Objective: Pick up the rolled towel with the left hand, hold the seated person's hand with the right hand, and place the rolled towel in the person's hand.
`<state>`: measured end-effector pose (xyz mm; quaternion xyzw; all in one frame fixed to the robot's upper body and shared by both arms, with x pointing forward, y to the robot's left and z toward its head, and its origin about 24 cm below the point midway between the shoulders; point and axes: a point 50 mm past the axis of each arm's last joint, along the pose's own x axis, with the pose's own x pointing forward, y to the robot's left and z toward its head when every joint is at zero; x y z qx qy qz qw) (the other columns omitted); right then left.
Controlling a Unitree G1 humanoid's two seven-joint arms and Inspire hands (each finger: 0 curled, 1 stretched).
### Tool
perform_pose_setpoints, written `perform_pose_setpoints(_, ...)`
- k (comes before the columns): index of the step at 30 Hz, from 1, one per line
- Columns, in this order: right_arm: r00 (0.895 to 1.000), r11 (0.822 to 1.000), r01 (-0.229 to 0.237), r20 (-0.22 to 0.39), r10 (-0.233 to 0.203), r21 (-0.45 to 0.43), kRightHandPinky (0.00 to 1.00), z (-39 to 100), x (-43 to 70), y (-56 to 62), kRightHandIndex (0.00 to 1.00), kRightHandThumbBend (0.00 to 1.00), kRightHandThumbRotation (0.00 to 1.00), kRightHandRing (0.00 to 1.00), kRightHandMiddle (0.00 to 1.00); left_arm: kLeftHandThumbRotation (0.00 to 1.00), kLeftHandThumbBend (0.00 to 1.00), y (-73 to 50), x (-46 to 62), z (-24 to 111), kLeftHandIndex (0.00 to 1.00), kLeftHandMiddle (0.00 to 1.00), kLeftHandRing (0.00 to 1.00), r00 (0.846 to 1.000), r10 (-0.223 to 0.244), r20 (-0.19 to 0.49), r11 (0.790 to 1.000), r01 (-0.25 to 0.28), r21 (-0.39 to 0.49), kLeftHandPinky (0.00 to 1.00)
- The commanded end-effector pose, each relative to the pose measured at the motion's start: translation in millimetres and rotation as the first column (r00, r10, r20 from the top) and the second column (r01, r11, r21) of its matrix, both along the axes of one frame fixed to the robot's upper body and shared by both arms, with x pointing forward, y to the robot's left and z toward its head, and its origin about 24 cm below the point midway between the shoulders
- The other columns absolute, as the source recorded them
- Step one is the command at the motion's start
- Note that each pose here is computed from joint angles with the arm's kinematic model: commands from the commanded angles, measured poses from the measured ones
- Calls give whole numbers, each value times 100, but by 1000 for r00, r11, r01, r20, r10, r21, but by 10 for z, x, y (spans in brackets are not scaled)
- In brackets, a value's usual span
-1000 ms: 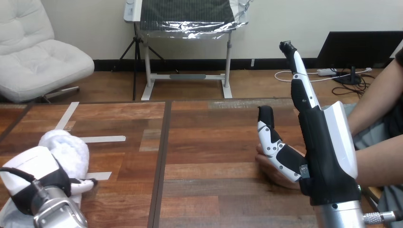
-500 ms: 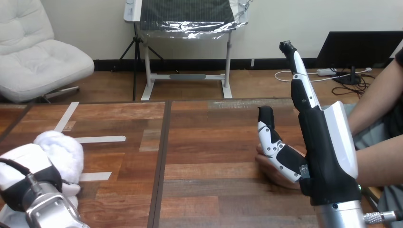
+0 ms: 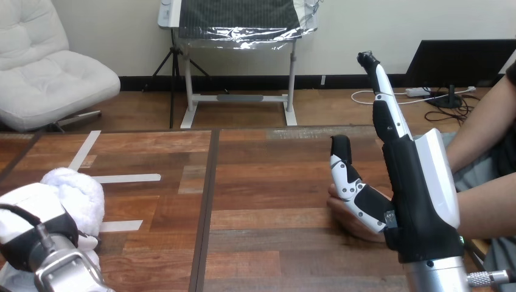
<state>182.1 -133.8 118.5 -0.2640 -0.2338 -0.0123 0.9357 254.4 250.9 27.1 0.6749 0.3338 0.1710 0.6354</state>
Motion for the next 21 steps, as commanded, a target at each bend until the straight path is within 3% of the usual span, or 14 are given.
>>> perform_pose_setpoints(1, 997, 1000, -6, 82, 7, -7, 100, 162, 8, 3, 99, 0, 0, 100, 100, 8, 82, -44, -86, -205, 69, 62, 58, 998, -5, -67, 999, 2, -46, 57)
perform_pose_setpoints(7, 997, 1000, -10, 74, 9, 11, 100, 159, 3, 1, 99, 0, 0, 100, 100, 7, 83, -61, -88, -211, 67, 61, 57, 1000, -14, -19, 997, 12, -70, 56)
perform_pose_setpoints(13, 997, 1000, -7, 74, 6, 11, 100, 156, 2, 1, 99, 0, 0, 100, 100, 3, 84, -82, -102, -201, 65, 60, 56, 996, -58, 62, 994, 63, -86, 55)
perform_pose_setpoints(16, 997, 1000, -11, 77, 10, 12, 100, 153, 7, 4, 99, 0, 0, 100, 100, 1, 85, -86, -109, -205, 63, 59, 55, 988, -83, 131, 990, 97, -105, 54)
perform_pose_setpoints(19, 997, 1000, -10, 78, 10, 11, 100, 149, 11, 4, 99, 0, 0, 100, 100, 1, 86, -101, -130, -199, 62, 58, 54, 968, -114, 222, 985, 140, -102, 54)
perform_pose_setpoints(21, 997, 1000, -8, 76, 7, 11, 100, 146, 11, 2, 99, 0, 0, 100, 100, 0, 87, -110, -145, -201, 61, 57, 54, 945, -129, 300, 977, 173, -124, 53)
